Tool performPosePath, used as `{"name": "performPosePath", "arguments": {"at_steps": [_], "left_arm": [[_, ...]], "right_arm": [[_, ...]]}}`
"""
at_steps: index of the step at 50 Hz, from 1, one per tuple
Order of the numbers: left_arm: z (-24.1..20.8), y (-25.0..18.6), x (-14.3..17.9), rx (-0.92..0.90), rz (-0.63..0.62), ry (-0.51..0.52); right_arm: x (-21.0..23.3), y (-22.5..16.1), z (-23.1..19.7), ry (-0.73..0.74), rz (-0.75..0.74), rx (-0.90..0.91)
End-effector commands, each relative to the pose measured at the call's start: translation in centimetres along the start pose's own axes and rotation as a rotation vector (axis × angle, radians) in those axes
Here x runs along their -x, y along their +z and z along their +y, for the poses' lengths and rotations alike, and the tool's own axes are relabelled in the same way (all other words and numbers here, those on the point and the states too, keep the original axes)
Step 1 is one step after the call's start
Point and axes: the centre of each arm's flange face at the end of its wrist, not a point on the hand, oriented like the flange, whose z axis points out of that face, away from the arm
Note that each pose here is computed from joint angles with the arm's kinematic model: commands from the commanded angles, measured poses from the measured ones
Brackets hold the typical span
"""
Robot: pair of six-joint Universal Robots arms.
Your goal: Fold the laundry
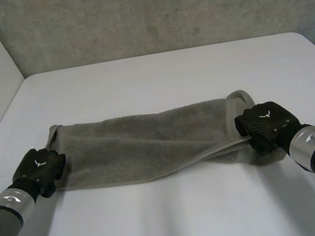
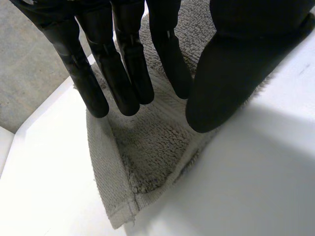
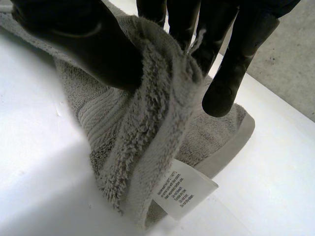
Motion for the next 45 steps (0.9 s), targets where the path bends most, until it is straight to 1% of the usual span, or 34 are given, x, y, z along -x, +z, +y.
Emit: {"name": "performPosePath", "arguments": {"at_steps": [1, 9, 17, 24, 32, 41, 45], "left_arm": [[0.1, 0.3, 0.2, -0.006, -0.011, 0.002], [0.0, 1.0, 0.8, -0.045, -0.049, 0.017], [-0.2, 0.6, 1.0, -0.045, -0.052, 0.022], [-0.6, -0.4, 0.9, -0.01, -0.028, -0.002], [-0.2, -0.4, 0.3, -0.019, 0.058, -0.032], [0.4, 0.1, 0.0, -0.008, 0.07, -0.034], [0.5, 0.8, 0.3, -0.031, 0.049, -0.019]], "right_arm": [[0.0, 0.0, 0.0, 0.0, -0.001, 0.0], [0.1, 0.0, 0.0, -0.001, -0.004, -0.001], [0.1, 0.0, 0.0, -0.001, -0.004, -0.001], [0.1, 0.0, 0.0, -0.002, -0.004, 0.0], [0.1, 0.0, 0.0, -0.002, -0.004, 0.0], [0.1, 0.0, 0.0, -0.002, -0.004, 0.0], [0.2, 0.0, 0.0, -0.003, -0.006, 0.0]]}}
